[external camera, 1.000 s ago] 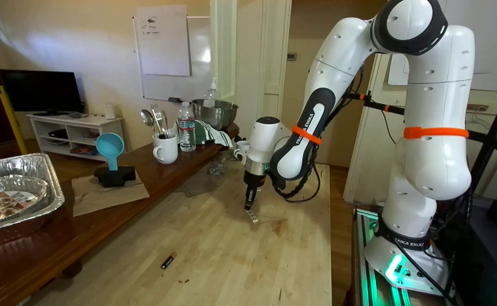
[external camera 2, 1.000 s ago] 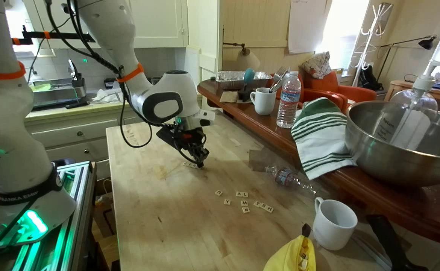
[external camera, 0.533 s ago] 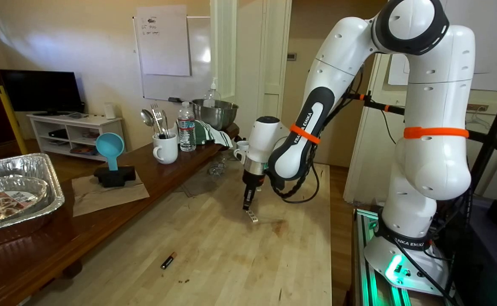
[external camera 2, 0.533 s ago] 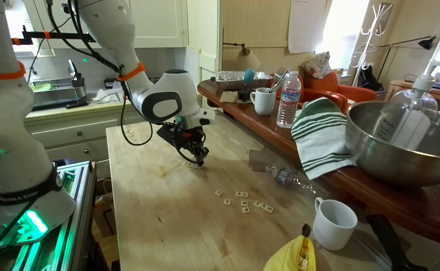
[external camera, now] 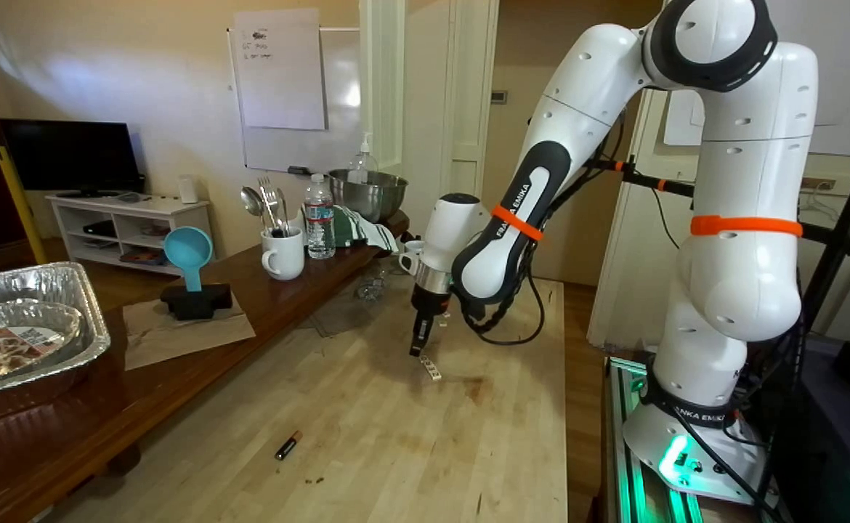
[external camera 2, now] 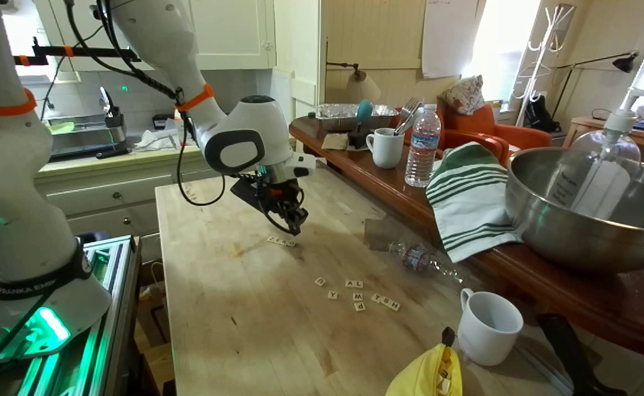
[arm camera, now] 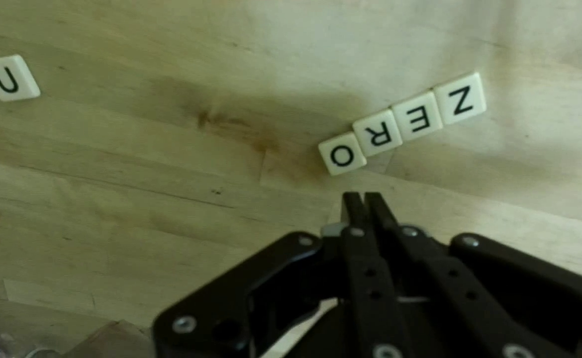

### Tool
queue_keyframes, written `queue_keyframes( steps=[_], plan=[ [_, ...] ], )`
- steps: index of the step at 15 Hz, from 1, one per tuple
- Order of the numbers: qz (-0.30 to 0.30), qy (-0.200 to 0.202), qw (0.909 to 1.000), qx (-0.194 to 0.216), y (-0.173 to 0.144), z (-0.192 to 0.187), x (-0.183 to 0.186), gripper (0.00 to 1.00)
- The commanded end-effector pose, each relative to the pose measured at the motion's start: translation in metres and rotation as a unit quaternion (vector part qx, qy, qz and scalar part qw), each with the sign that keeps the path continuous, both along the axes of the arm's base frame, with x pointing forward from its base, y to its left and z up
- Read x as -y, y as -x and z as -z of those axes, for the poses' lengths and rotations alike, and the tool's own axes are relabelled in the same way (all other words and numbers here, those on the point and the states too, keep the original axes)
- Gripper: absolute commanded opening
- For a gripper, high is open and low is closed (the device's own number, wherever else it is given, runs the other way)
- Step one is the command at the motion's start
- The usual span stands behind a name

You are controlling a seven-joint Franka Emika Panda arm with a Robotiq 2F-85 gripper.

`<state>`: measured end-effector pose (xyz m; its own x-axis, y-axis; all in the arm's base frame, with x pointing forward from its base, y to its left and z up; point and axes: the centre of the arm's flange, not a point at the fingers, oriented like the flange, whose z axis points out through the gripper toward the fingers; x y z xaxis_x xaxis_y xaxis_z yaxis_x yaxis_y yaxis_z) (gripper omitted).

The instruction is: Use the tiles to create the word 'Zero'.

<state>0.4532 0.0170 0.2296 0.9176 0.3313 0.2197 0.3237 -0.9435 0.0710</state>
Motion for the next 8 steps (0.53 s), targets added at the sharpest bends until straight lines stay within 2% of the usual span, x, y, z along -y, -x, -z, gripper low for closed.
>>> queue_keyframes(
  steps=[1, 4, 8],
  plan=[
    [-0.032, -0.014, 0.9994, -0.005, 0.002, -0.019, 0.008, 0.4],
    [-0.063, -0.013, 0.9979, -0.004, 0.002, -0.029, 0.008, 0.62],
    [-0.107, -0.006, 0.9937, -0.031, 0.005, -0.041, 0.017, 0.93]
  ],
)
